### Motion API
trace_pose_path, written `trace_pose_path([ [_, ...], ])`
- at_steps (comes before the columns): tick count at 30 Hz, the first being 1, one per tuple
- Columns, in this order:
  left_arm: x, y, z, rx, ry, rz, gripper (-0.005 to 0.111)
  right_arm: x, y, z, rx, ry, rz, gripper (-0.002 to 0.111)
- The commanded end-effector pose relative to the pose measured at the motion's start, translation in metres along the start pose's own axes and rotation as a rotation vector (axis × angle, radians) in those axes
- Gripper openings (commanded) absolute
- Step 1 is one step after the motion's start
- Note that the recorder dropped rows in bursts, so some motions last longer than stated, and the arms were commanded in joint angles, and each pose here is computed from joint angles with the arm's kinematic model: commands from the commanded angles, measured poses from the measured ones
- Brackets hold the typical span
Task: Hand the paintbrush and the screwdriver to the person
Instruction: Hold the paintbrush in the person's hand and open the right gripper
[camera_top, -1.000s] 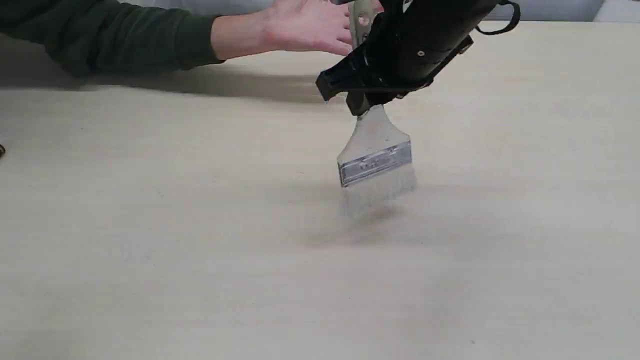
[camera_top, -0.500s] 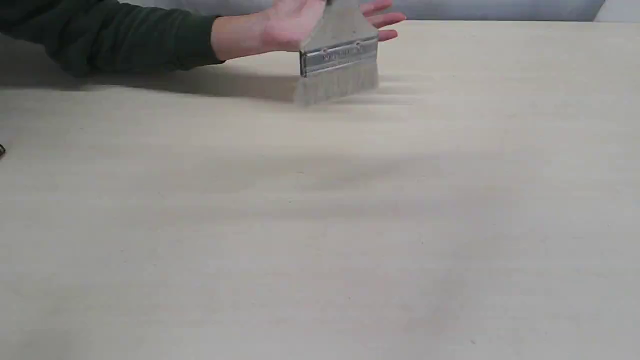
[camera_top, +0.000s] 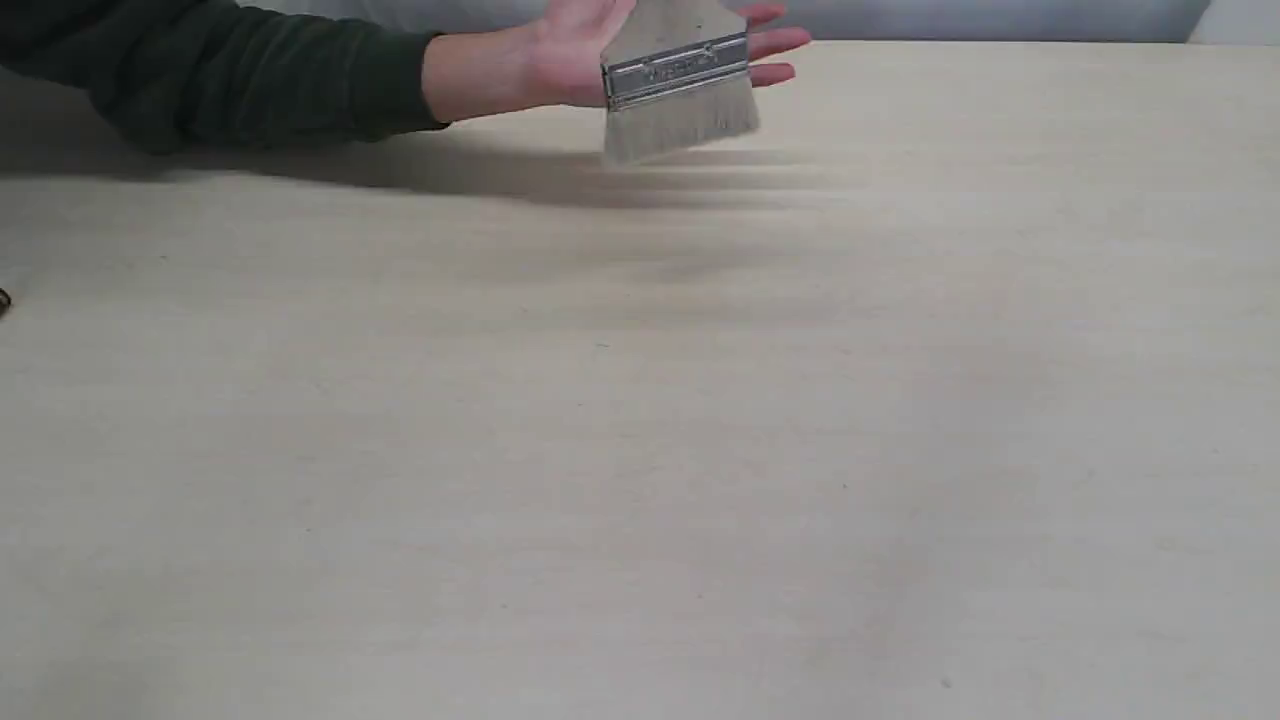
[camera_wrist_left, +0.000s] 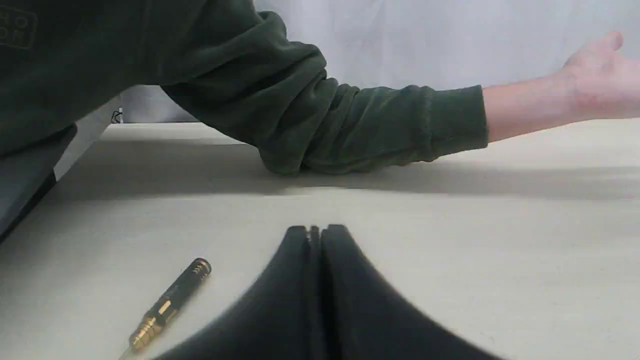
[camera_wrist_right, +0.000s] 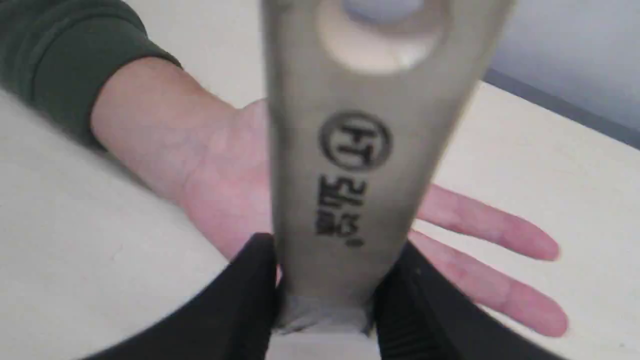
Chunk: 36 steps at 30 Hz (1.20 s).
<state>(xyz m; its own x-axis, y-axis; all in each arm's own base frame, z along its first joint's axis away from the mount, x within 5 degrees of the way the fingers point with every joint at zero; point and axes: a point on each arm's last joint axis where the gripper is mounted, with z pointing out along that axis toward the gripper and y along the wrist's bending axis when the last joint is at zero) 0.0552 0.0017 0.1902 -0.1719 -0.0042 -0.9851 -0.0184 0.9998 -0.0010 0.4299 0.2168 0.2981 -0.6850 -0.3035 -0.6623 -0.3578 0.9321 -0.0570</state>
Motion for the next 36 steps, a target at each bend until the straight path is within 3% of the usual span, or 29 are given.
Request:
trace_pose_path([
  [1, -0.001, 0.0, 0.0, 0.006, -0.013, -0.004, 0.0, -0.01, -0.004, 0.006, 0.045, -0.046, 0.002, 0.005],
  [18, -0.001, 0.0, 0.0, 0.006, -0.012, -0.002, 0.0, -0.005, -0.033, 0.061, 0.153, -0.025, 0.062, 0.005],
  [36, 0.0, 0.0, 0.0, 0.006, -0.01, -0.005, 0.0, -0.019, -0.055, 0.063, 0.141, -0.196, 0.137, 0.005],
])
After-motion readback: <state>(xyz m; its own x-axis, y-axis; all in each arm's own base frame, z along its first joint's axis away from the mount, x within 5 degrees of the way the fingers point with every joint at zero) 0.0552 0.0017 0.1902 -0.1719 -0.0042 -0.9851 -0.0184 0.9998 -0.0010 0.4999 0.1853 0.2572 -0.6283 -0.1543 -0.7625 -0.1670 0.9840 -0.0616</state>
